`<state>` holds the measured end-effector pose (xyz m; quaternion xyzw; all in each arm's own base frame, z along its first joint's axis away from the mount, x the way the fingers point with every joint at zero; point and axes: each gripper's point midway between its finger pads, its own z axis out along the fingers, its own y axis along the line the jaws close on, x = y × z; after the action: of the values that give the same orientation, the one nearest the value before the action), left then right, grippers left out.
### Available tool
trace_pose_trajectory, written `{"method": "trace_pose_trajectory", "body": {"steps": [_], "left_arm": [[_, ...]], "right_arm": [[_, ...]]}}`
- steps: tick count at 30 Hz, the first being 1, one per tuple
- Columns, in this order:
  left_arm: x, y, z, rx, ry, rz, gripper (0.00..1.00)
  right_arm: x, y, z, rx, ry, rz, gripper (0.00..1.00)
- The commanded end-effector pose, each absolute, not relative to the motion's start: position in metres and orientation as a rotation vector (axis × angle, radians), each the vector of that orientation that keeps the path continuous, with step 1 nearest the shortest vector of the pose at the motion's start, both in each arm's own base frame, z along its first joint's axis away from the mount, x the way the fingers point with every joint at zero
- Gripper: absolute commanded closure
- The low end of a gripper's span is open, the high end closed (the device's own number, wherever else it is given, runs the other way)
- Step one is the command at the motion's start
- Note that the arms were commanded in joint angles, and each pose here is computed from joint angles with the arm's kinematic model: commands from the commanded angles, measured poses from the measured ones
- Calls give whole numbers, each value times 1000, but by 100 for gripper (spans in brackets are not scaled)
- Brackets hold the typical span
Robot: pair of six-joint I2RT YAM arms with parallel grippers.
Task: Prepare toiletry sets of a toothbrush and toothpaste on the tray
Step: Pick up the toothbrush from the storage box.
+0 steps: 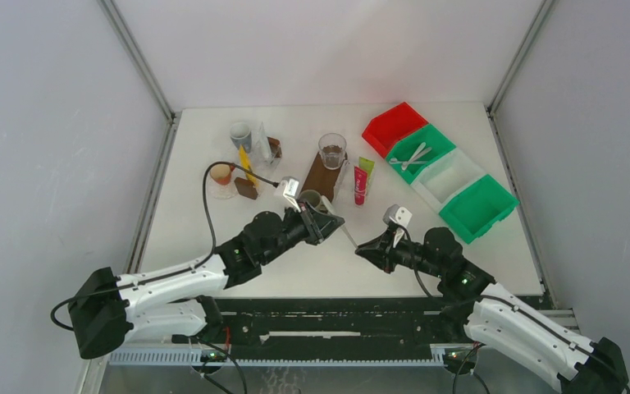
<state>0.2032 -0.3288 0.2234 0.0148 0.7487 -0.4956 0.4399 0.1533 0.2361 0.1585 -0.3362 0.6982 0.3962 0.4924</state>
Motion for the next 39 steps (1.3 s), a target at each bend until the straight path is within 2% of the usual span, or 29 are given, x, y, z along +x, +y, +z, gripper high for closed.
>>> {"method": "trace_pose_trajectory", "body": {"steps": [1, 6, 8, 9, 11, 15, 17, 20, 23, 24, 26, 30, 32, 34, 39], "left_arm": [[207, -330, 253, -12, 1787, -1273, 98], [205, -323, 255, -42, 1762, -1291, 100], [205, -322, 254, -48, 1763, -1292, 91], [205, -322, 253, -54, 1767, -1293, 80], [205, -321, 248, -64, 1778, -1291, 69], [205, -323, 243, -66, 1794, -1289, 63], [206, -324, 244, -65, 1794, -1289, 63], [207, -322, 244, -71, 1792, -1283, 71], [206, -321, 244, -75, 1791, -1282, 92], [206, -320, 244, -78, 1787, -1282, 98], [206, -318, 244, -89, 1779, -1284, 100], [206, -310, 248, -121, 1722, -1309, 100], [206, -304, 251, -134, 1680, -1316, 100], [205, -299, 252, -132, 1644, -1313, 100], [203, -288, 254, -111, 1558, -1311, 100]], "right_arm": [[155, 239, 175, -834, 1620, 945, 100], [153, 240, 177, -841, 1608, 949, 100], [152, 240, 177, -844, 1604, 950, 100], [151, 240, 177, -845, 1604, 951, 100], [150, 241, 177, -852, 1597, 953, 100], [147, 242, 178, -866, 1589, 959, 100], [147, 243, 177, -872, 1588, 958, 100], [146, 243, 177, -876, 1586, 956, 100], [147, 243, 177, -872, 1588, 951, 99], [147, 243, 177, -870, 1587, 950, 96], [147, 243, 178, -864, 1585, 950, 89], [148, 241, 181, -835, 1575, 954, 52], [147, 239, 187, -816, 1560, 960, 43], [145, 238, 194, -805, 1537, 973, 38], [137, 238, 214, -745, 1478, 1051, 35]]}}
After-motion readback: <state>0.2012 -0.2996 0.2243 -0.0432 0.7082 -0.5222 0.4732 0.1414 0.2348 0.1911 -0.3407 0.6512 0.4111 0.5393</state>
